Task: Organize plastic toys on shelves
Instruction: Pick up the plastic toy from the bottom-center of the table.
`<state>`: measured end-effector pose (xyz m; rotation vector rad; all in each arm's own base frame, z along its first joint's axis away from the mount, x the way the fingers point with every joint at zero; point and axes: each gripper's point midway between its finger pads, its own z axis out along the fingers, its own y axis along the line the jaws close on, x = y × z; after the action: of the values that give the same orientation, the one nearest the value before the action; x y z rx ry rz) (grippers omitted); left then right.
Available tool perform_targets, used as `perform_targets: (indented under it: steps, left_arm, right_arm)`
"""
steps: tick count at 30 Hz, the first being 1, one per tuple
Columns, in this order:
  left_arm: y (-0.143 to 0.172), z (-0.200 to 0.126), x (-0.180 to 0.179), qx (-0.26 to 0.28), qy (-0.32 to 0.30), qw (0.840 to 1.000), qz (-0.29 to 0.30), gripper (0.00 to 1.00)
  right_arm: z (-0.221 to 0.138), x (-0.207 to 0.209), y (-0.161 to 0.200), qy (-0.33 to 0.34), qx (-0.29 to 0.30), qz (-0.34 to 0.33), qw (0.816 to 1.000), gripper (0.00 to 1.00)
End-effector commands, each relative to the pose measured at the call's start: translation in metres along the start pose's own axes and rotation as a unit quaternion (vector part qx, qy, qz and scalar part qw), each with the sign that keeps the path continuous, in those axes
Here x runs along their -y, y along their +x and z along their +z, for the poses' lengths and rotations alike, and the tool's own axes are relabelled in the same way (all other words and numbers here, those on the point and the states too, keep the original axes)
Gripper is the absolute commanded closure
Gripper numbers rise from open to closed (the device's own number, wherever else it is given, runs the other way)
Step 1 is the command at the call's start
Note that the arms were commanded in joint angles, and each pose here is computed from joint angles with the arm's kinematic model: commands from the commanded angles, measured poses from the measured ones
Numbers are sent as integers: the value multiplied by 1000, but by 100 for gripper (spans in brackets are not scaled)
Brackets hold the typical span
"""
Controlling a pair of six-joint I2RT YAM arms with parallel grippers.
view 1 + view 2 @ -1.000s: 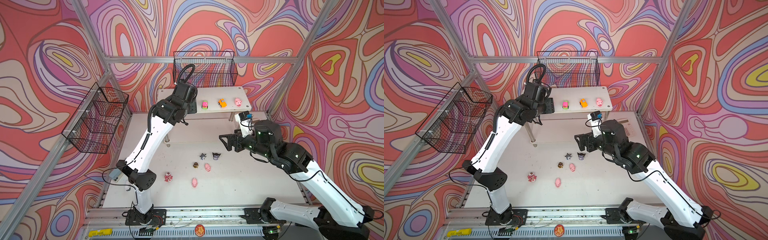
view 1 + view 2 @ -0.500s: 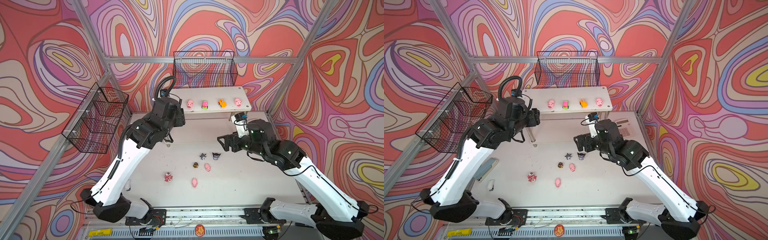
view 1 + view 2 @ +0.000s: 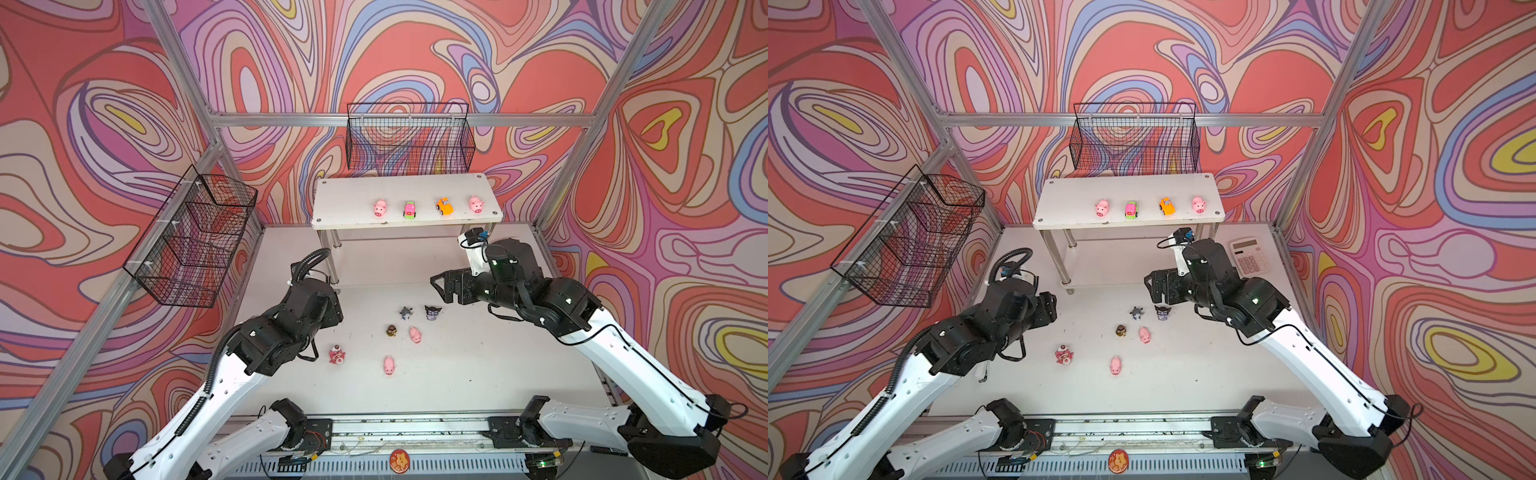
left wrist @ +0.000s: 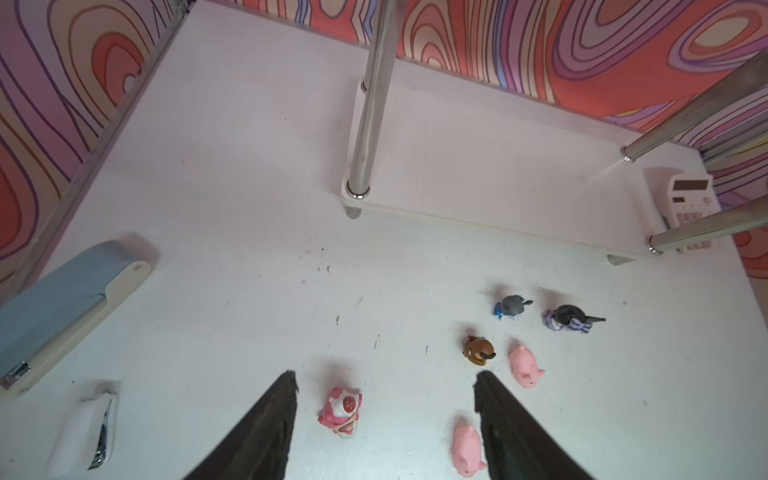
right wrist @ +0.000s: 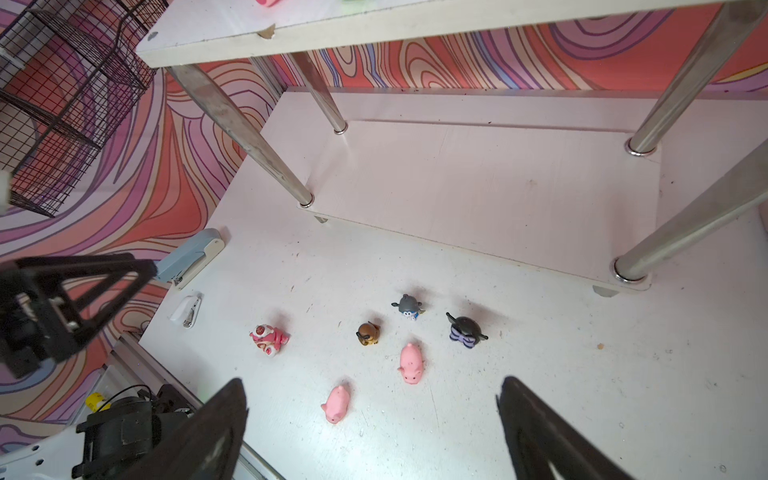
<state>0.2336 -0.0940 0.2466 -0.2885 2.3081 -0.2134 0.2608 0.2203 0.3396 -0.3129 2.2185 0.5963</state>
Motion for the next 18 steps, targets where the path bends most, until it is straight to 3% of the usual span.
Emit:
perform_targets:
  steps: [1,18]
  left_arm:
    - [21,8,8,-20,23,999,-35,29]
    - [103,54,54,-85,15,996,29,30]
  right_arm:
    - [3,6,12,12,-18,13,1000,1]
    - [-6,33,39,58,-25,22,998,2]
